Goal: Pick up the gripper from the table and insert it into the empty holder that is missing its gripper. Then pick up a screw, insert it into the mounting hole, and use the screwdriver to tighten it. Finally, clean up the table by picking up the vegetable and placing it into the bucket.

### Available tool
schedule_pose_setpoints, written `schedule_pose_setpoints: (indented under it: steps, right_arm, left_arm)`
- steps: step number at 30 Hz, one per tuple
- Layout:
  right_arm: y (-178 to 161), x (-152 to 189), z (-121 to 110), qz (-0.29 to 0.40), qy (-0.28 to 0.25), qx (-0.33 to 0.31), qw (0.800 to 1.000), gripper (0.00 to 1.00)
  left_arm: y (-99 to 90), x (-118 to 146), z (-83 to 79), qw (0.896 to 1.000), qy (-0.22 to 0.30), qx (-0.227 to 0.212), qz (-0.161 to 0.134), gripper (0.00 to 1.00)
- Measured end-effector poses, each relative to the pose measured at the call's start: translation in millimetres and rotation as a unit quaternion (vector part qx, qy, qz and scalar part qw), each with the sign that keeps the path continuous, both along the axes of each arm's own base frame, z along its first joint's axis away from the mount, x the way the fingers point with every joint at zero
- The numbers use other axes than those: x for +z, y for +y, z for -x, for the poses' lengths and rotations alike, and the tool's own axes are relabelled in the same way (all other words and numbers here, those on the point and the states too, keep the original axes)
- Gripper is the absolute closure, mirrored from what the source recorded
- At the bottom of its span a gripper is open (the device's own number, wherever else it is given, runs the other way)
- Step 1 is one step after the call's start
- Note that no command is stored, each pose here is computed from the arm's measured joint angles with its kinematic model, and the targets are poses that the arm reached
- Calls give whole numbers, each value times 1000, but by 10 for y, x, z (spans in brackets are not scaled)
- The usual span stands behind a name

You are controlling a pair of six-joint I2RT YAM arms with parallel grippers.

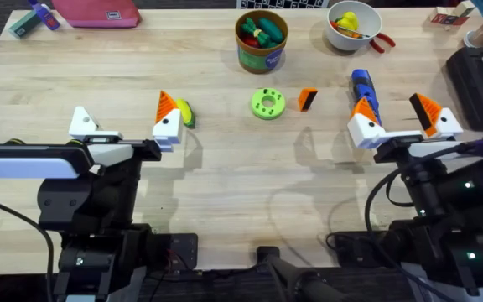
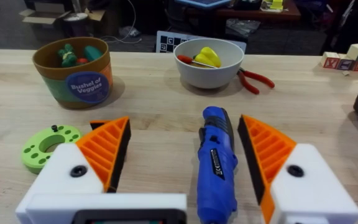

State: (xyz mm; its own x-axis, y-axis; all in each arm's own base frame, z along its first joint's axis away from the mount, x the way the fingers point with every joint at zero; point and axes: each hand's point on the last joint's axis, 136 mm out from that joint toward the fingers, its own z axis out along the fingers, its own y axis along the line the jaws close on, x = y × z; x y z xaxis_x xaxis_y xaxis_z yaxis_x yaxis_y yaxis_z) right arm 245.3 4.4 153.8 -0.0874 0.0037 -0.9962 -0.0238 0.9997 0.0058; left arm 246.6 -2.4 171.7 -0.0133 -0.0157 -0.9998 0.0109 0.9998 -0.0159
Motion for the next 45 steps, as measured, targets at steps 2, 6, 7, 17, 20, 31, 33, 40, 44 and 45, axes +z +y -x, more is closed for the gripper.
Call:
schedule_pose_setpoints:
  steps: [2,6,7,17,20,31,33,40,44,45]
  right_arm:
    - [0,0,0,0,0,0,1000,11]
    - [0,0,0,0,0,0,1000,8]
    - [0,1,0,0,0,0,1000,8]
    - [4,547,23,0,-96,1,995,11]
    - [4,719,74,0,-91,1,996,8]
    - [4,1092,82,0,101,1,995,8]
    - [4,1053,28,0,151,1,989,8]
    - [5,797,-169,4,310,2,951,8]
    - [5,644,-200,5,388,4,921,8]
    - [5,592,-197,6,409,4,912,9]
  left_arm:
    - [0,0,0,1000,0,0,0,15]
    - [0,0,0,1000,0,0,0,16]
    - [0,-1,0,1000,0,0,0,16]
    - [1,157,31,1000,-2,0,0,16]
    - [4,404,84,1000,14,1,0,15]
    - [11,729,13,972,236,3,-2,15]
    - [10,726,-67,962,274,3,-2,15]
    - [9,555,-245,915,404,5,1,16]
    - [7,382,-328,878,478,7,4,16]
    - [7,317,-353,868,497,7,3,15]
